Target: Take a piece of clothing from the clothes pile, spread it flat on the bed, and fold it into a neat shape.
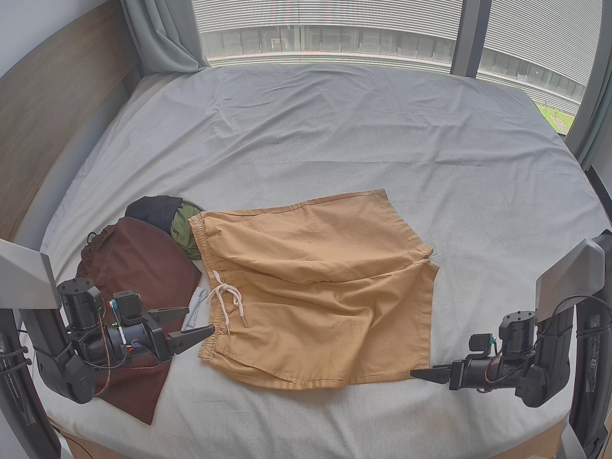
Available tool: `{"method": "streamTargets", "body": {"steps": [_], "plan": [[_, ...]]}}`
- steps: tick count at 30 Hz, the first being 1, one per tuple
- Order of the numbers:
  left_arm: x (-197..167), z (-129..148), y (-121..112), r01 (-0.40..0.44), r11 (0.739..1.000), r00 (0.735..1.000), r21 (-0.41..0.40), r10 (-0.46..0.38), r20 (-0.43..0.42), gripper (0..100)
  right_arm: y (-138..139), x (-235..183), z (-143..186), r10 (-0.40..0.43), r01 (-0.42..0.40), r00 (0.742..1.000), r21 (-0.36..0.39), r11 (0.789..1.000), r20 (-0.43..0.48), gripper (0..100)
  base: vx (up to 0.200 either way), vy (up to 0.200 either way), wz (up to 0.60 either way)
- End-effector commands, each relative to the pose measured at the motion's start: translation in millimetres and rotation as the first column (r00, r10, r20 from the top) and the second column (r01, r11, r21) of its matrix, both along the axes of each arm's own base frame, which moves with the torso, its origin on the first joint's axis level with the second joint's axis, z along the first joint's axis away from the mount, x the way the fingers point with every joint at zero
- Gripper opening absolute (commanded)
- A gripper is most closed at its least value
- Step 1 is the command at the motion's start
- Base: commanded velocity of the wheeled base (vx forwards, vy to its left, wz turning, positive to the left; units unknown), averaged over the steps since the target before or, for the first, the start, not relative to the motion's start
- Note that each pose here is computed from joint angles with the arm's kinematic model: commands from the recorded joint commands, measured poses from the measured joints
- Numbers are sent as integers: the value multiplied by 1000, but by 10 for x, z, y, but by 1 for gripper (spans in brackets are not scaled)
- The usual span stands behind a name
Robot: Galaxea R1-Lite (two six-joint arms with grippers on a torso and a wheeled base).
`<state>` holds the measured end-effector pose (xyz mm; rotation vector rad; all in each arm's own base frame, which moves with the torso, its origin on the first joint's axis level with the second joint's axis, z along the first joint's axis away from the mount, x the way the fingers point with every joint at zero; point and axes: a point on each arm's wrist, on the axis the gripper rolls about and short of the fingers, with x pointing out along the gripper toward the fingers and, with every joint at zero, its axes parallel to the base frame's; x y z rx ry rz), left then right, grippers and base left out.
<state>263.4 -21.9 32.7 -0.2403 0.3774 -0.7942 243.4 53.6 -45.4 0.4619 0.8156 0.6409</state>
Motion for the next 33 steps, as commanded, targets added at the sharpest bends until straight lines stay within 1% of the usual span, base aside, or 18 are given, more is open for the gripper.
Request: {"method": "streamTargets", "body": {"steps": [1,3,7,18,19,33], "plan": [[0,-2,-3,1,1000,1000,-1,-1,-2,100,32,45,-111,8,-8,1000,1,1000,-20,100,0,0,0],[0,-1,-3,0,1000,1000,-2,0,-2,100,40,43,-130,10,-10,1000,3,1000,-29,100,0,0,0],[3,-1,-3,0,1000,1000,-3,0,-3,100,61,74,-129,27,-27,999,19,999,-20,100,0,0,0],[4,-3,-3,0,1000,1000,-3,0,-3,100,81,161,-143,24,-24,1000,28,999,3,100,0,0,0],[4,-5,-3,0,1000,1000,-3,0,-5,100,81,161,-143,24,-24,1000,28,999,3,0,0,0,0],[-7,-10,-3,0,1000,1000,-3,0,-9,100,83,173,-153,18,-18,1000,32,999,-2,0,0,0,0]]}}
